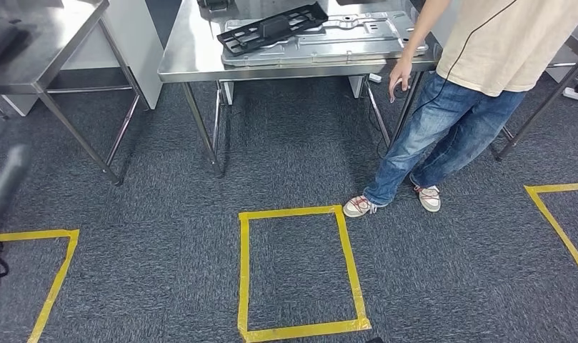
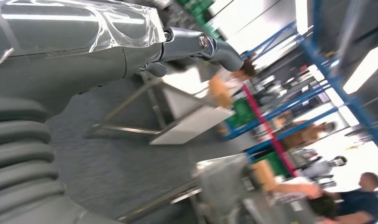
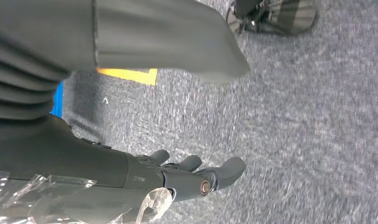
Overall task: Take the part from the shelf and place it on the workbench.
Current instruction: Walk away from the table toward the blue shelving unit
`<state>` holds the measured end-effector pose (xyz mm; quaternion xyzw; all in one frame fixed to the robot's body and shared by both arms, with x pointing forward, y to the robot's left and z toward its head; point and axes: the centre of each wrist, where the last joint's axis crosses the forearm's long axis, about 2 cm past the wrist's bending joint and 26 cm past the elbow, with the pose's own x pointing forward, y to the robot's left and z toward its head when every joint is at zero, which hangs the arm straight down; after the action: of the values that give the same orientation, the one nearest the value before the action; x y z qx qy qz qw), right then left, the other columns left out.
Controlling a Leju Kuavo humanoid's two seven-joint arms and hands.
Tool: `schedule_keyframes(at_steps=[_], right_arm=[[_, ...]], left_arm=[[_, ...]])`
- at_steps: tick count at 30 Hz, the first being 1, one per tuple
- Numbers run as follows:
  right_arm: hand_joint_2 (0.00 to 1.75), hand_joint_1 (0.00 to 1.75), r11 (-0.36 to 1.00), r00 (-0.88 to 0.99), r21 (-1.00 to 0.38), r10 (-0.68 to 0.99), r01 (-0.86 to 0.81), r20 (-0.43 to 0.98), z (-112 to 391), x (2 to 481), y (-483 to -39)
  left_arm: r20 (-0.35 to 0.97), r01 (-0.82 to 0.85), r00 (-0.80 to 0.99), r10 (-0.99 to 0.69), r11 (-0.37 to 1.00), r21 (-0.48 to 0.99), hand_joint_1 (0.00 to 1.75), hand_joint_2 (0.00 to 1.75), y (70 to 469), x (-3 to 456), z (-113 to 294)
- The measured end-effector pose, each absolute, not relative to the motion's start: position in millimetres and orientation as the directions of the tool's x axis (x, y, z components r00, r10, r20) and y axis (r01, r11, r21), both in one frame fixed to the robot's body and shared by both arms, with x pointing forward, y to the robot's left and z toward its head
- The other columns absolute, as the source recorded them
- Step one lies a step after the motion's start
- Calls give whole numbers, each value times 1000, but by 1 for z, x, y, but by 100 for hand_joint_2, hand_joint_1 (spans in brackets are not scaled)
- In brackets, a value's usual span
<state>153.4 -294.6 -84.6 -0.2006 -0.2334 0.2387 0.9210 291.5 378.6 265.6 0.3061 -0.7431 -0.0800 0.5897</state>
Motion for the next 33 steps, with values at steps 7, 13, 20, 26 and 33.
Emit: schedule_keyframes(at_steps=[7,13,20,26,33], right_arm=[[175,0,842,808,-405,495,-355,320,-92,130,-292],[0,0,873,837,-339,454,-349,307,-98,110,-291],[0,0,911,872,-259,392,-322,293,-103,87,-289],[0,0,937,899,-195,337,-291,278,-106,68,-289],[0,0,963,928,-123,266,-241,260,-109,45,-290]], left_arm=[[841,-265,49,-539,804,532,0,175,387,290,208],[836,-176,203,-509,821,543,0,0,393,281,153],[804,-70,385,-453,855,514,0,0,393,255,85],[751,12,536,-387,892,451,0,0,386,220,29],[652,86,698,-298,938,336,0,0,370,164,-30]])
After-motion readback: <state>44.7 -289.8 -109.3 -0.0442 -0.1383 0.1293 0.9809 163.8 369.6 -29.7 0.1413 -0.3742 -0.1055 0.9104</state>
